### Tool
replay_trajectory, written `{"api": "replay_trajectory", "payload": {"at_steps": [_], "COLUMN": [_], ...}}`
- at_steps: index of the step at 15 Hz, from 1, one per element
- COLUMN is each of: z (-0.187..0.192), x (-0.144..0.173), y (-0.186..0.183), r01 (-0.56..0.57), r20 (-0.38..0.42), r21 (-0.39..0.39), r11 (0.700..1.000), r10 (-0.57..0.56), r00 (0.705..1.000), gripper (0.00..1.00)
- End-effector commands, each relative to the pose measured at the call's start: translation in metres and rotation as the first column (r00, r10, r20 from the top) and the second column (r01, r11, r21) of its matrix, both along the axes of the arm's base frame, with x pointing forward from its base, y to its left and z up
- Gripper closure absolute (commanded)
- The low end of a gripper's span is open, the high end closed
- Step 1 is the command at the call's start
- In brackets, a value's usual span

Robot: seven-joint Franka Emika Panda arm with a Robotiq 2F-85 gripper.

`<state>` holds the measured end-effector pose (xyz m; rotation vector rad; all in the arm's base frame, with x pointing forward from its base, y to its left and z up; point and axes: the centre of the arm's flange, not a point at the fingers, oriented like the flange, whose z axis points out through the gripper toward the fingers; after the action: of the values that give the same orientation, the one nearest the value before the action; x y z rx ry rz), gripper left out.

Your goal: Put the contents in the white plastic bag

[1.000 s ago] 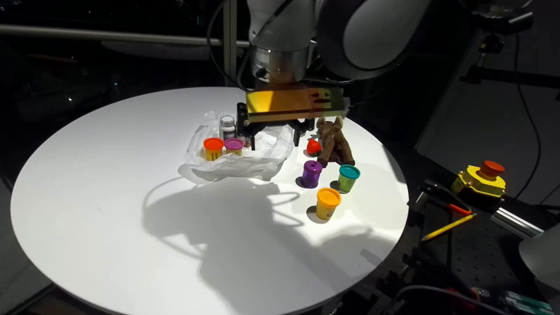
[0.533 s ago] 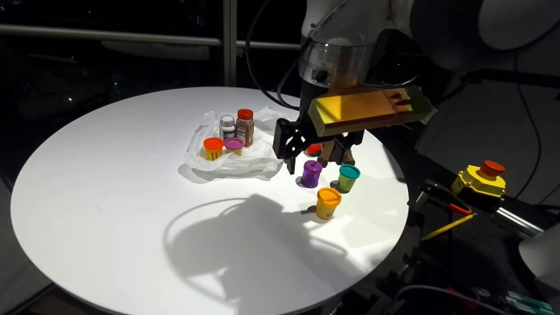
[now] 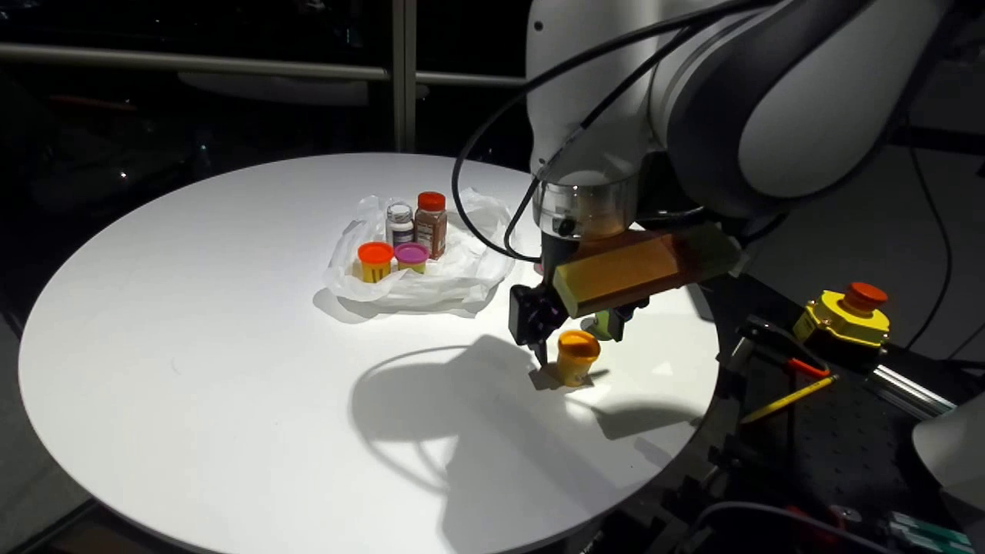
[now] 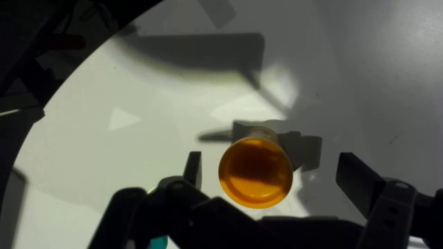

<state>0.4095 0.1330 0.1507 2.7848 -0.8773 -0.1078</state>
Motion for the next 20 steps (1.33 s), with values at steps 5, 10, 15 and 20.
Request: {"api": "replay_trajectory", "payload": {"at_steps": [5,10,15,20], "z": [-0.015,-0.018,-0.011,0.016], "x": [-0.001,0.01,0.024,0.021], "y": [0.007,-0.012,-0.033,-0.018], "r01": [-0.021,0.019,0.033,0.009], "r20": [-0.015,-0.004,0.027,0.062], "r21": [-0.016,-0.047,-0.099,-0.06], "r11": [1.0,0.999,0.995,0.998], "r10": [0.021,-0.019,-0.03,-0.005], "r00": [1.0,1.0,0.999,0.998], "gripper": [0.0,0.44,0.72,0.72]}}
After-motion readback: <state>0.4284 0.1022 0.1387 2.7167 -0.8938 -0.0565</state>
